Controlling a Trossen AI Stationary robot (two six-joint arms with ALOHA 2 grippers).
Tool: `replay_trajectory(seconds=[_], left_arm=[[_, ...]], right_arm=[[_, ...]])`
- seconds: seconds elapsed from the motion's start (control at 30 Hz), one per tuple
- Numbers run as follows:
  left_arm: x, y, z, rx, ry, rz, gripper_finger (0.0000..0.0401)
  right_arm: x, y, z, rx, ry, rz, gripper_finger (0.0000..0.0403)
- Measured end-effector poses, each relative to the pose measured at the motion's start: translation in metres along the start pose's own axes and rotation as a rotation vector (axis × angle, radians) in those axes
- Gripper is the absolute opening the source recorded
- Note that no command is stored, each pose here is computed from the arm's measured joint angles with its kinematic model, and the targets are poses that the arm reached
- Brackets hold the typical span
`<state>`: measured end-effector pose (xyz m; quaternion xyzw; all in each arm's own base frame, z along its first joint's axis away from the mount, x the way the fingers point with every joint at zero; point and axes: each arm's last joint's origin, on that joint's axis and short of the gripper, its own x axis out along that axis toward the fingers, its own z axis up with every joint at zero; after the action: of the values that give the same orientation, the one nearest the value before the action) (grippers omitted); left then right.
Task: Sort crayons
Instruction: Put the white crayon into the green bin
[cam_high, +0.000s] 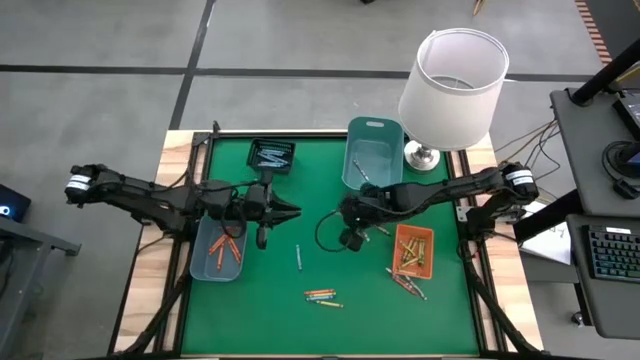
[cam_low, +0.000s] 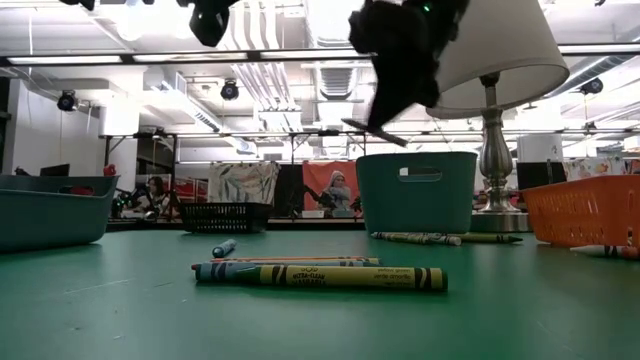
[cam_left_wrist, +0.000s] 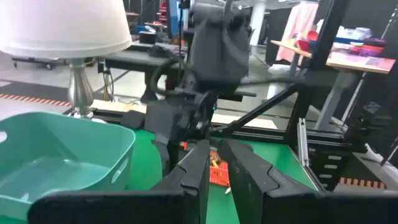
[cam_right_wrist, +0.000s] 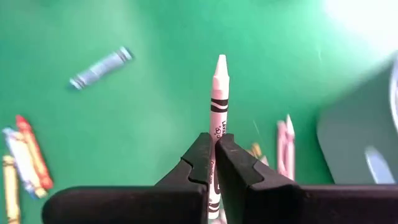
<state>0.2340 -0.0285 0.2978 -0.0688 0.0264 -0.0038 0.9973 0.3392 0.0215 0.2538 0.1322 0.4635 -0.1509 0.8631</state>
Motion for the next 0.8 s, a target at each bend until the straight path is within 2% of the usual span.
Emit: replay_trajectory(seconds=[0.13, 0.27, 0.4, 0.6, 0.8], left_arm=[[0.002, -0.008, -0.003, -0.02, 0.005, -0.018, 0.0039], [0.001, -0.018, -0.005, -0.023, 0.004, -0.055, 0.0039], [-0.001, -0.028, -0.005, -0.027, -0.009, -0.032, 0.0039], [-0.004, -0.037, -0.006, -0.024, -0.017, 0.003, 0.0039], [-0.005, -0.039, -0.006, -0.027, -0.027, -0.003, 0.0039]], right_arm=[[-0.003, 0.005, 0.013, -0.066, -0.131, 0.051, 0.0009], [-0.003, -0.002, 0.024, -0.115, -0.215, 0.051, 0.0009], [-0.006, -0.024, 0.039, -0.104, -0.262, -0.103, 0.0009], [-0.012, -0.076, 0.055, -0.118, -0.174, -0.265, 0.0009], [-0.012, -0.136, 0.053, -0.121, -0.012, -0.377, 0.0009]])
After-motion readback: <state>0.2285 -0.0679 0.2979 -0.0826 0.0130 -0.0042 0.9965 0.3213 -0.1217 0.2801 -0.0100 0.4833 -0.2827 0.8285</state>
